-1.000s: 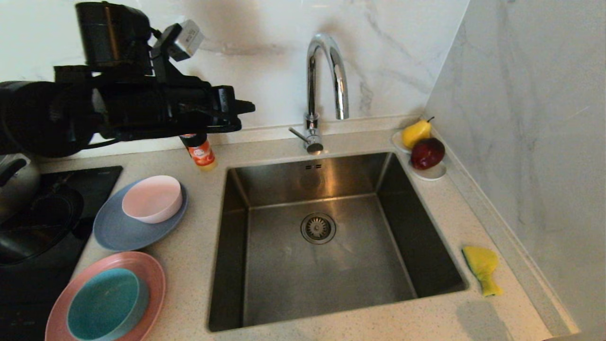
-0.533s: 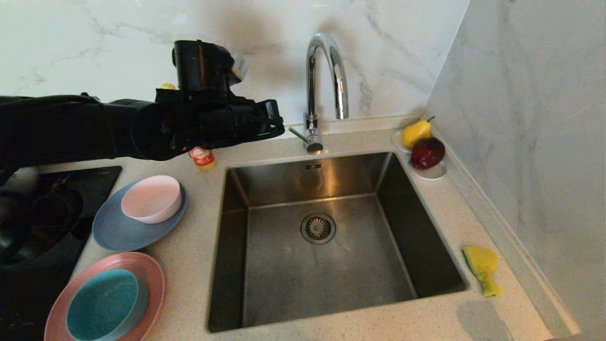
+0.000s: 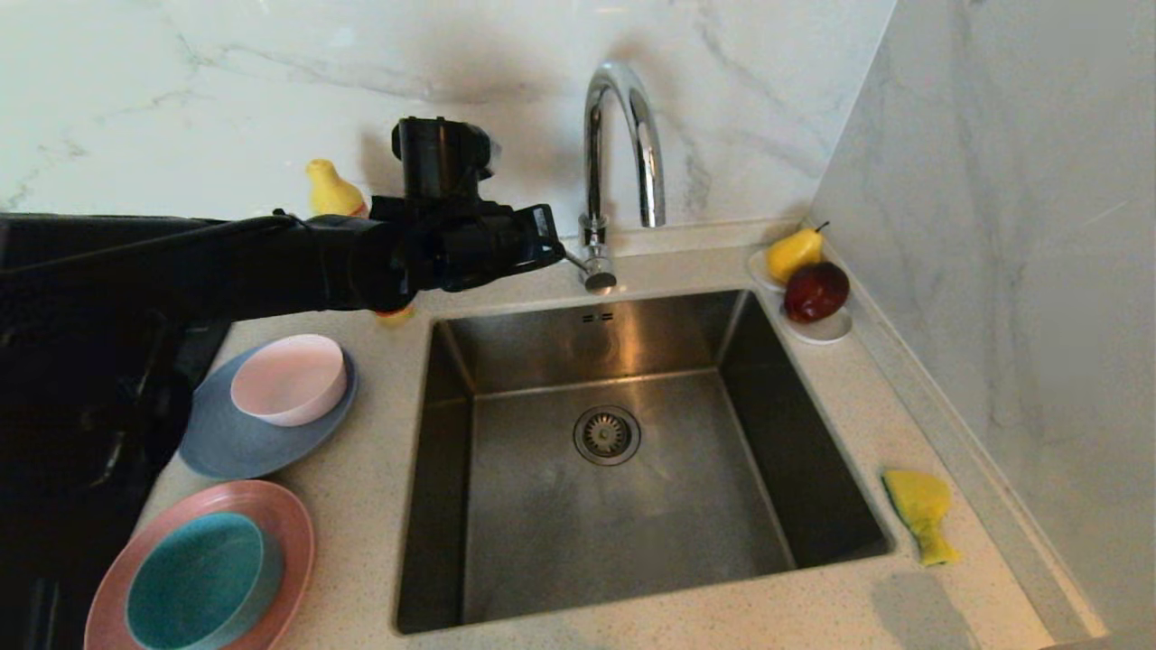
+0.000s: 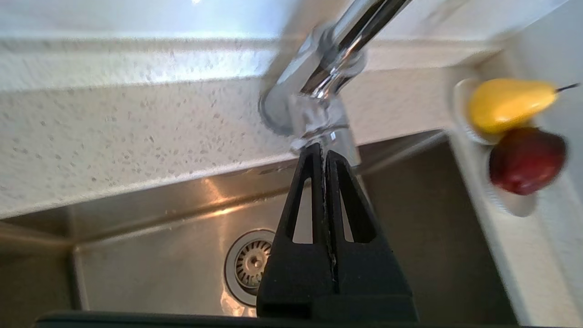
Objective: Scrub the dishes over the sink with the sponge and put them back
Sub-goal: Turn on the faucet
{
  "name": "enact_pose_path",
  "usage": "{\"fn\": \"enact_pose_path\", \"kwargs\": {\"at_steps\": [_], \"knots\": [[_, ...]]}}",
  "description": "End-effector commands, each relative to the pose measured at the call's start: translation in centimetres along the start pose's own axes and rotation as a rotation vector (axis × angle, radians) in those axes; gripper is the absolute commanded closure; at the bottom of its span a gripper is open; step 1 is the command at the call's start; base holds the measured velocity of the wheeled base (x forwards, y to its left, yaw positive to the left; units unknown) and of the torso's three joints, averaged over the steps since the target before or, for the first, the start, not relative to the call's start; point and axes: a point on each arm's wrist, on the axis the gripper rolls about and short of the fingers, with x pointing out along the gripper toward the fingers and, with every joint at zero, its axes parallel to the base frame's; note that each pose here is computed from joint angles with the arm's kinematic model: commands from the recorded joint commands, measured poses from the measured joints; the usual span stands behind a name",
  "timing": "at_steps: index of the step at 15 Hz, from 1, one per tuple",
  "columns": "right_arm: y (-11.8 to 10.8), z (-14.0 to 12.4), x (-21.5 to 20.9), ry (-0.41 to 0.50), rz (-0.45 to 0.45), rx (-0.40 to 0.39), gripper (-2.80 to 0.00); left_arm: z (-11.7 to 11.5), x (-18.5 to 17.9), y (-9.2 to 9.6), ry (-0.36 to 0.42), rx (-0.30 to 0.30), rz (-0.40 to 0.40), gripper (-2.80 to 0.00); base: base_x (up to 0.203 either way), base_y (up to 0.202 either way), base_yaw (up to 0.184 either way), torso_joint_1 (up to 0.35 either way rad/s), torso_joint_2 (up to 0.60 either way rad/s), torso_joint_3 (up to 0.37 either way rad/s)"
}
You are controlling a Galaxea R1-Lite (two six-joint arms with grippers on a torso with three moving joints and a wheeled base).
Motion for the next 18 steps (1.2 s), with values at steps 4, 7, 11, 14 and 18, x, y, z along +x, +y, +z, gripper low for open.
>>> {"fn": "enact_pose_path", "kwargs": {"at_steps": [4,7,11,14,18], "knots": [[0.00,-0.01,0.00,0.000,0.000,0.000,0.00,-0.46,0.65,0.23,-0.012,-0.053,0.003,0.00,0.000,0.000,0.000,0.000,0.00,0.000],[0.00,-0.01,0.00,0.000,0.000,0.000,0.00,-1.19,1.23,0.49,-0.001,-0.083,0.024,0.00,0.000,0.000,0.000,0.000,0.00,0.000],[0.00,-0.01,0.00,0.000,0.000,0.000,0.00,-1.20,1.29,0.52,-0.009,-0.086,0.034,0.00,0.000,0.000,0.000,0.000,0.00,0.000],[0.00,-0.01,0.00,0.000,0.000,0.000,0.00,-1.09,1.21,0.49,-0.012,-0.087,0.033,0.00,0.000,0.000,0.000,0.000,0.00,0.000],[0.00,-0.01,0.00,0.000,0.000,0.000,0.00,-0.53,1.09,0.31,-0.052,-0.089,0.016,0.00,0.000,0.000,0.000,0.000,0.00,0.000]]}}
